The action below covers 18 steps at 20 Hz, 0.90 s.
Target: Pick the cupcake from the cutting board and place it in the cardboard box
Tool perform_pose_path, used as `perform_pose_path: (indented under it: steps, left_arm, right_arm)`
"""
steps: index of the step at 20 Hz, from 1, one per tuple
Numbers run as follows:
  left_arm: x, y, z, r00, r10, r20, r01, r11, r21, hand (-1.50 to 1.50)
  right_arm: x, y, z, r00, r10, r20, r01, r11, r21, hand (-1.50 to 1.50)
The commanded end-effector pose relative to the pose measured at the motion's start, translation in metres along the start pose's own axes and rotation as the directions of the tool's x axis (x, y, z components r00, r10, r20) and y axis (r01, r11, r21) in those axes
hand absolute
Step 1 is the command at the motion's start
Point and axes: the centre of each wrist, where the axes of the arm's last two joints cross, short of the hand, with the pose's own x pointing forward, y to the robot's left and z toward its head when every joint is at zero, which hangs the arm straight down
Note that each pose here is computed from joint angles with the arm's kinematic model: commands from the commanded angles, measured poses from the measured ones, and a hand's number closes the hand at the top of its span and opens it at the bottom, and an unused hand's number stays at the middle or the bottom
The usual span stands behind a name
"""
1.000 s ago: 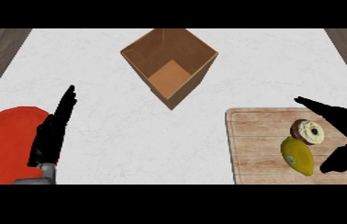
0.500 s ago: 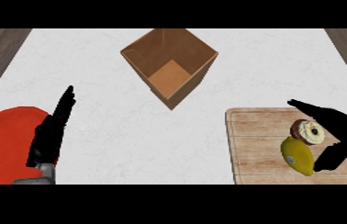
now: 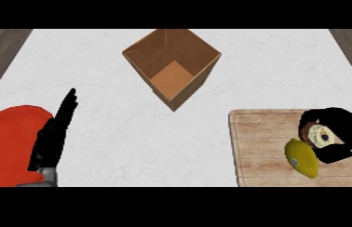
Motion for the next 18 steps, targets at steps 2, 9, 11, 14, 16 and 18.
perform_pose_path:
  steps: [2, 9, 11, 14, 16, 18]
  left_arm:
    - [-0.002, 0.017, -0.001, 1.0, -0.003, -0.008, 0.003, 1.0, 0.002, 0.0]
    - [-0.005, 0.004, 0.005, 1.0, 0.001, -0.002, -0.001, 1.0, -0.019, 0.0]
    - [-0.003, -0.011, -0.007, 1.0, -0.014, -0.008, 0.014, 1.0, -0.009, 0.0]
    - [-0.017, -0.003, 0.005, 1.0, -0.005, -0.01, 0.005, 1.0, 0.002, 0.0]
    - [0.001, 0.007, -0.009, 1.0, -0.003, 0.012, 0.003, 1.0, 0.011, 0.0]
    - [0.014, 0.0, 0.0, 1.0, -0.01, 0.004, 0.01, 1.0, -0.001, 0.0]
  right_arm:
    - [0.002, 0.014, -0.004, 0.999, 0.05, 0.014, -0.047, 0.99, -0.134, 1.5]
    - [0.066, 0.001, -0.066, 0.987, 0.121, -0.107, -0.143, 0.964, -0.223, 1.5]
    - [0.081, -0.021, -0.072, 0.988, 0.116, -0.106, -0.141, 0.954, -0.265, 1.5]
    - [0.076, -0.034, -0.055, 0.985, 0.135, -0.106, -0.162, 0.936, -0.314, 1.5]
    - [0.094, -0.044, -0.058, 0.982, 0.147, -0.121, -0.181, 0.919, -0.351, 1.5]
    - [0.083, -0.053, -0.056, 0.986, 0.125, -0.11, -0.158, 0.911, -0.38, 1.5]
